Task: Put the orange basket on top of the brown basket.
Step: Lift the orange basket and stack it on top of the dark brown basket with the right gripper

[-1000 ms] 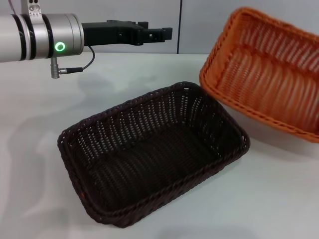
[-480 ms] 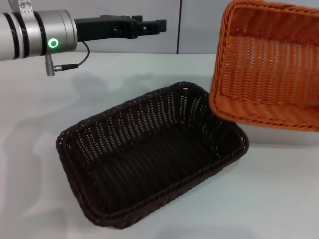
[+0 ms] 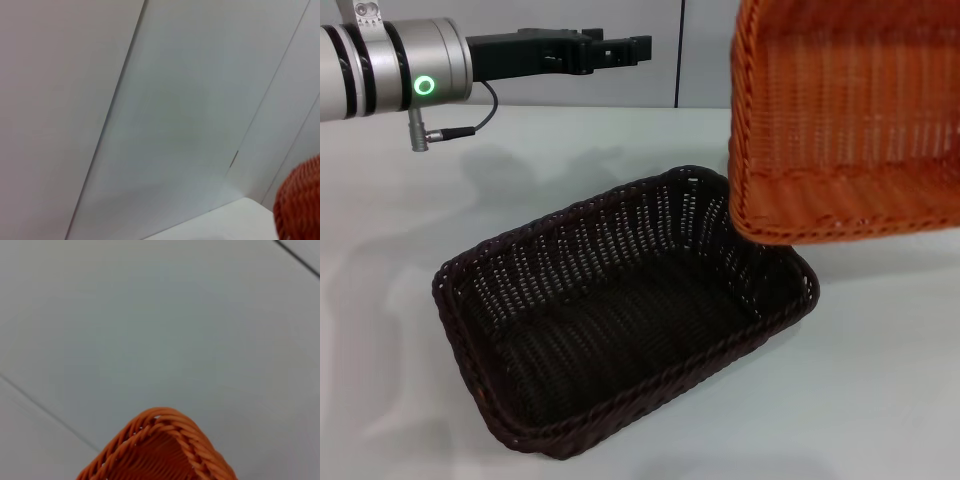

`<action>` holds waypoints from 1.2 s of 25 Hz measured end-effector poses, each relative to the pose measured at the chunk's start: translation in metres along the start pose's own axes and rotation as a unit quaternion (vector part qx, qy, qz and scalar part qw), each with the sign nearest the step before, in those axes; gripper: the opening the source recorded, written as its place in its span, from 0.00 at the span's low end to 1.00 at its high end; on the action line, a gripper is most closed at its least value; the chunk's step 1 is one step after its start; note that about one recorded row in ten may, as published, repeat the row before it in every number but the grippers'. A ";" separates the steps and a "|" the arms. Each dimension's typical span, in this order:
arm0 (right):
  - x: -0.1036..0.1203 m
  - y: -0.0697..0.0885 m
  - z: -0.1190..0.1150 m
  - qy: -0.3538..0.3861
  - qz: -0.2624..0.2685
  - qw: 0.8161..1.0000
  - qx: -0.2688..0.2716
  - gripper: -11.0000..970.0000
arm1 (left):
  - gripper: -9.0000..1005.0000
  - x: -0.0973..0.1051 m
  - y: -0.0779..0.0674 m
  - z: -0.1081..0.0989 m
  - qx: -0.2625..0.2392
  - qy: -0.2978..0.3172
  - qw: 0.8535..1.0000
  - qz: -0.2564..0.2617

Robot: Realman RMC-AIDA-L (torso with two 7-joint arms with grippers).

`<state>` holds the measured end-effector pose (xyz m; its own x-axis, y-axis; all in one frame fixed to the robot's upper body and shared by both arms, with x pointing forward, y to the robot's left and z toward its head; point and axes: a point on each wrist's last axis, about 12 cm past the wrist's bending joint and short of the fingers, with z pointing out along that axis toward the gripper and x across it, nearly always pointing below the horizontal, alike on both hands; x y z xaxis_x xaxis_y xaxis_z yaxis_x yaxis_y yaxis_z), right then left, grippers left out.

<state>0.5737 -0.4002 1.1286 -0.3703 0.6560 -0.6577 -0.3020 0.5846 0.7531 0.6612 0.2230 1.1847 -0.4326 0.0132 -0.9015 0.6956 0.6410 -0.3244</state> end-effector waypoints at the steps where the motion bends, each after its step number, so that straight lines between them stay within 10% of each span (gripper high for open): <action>1: 0.001 0.003 0.003 -0.003 0.000 1.000 -0.012 0.24 | 0.84 0.000 0.000 0.000 0.000 0.000 1.000 0.000; 11: 0.027 0.042 0.052 0.075 0.000 0.990 -0.117 0.25 | 0.84 -0.001 0.005 0.002 -0.029 -0.014 0.999 0.004; 30: 0.123 0.060 0.077 0.219 0.051 0.965 -0.135 0.26 | 0.84 -0.007 0.018 0.000 -0.087 -0.055 0.995 0.005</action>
<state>0.5773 -0.2478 1.0919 -0.7275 0.4049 -0.5539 -0.4404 0.3435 0.8295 0.6770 0.2348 1.1849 -0.3540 -0.0588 -0.9334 0.5846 0.7651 -0.2699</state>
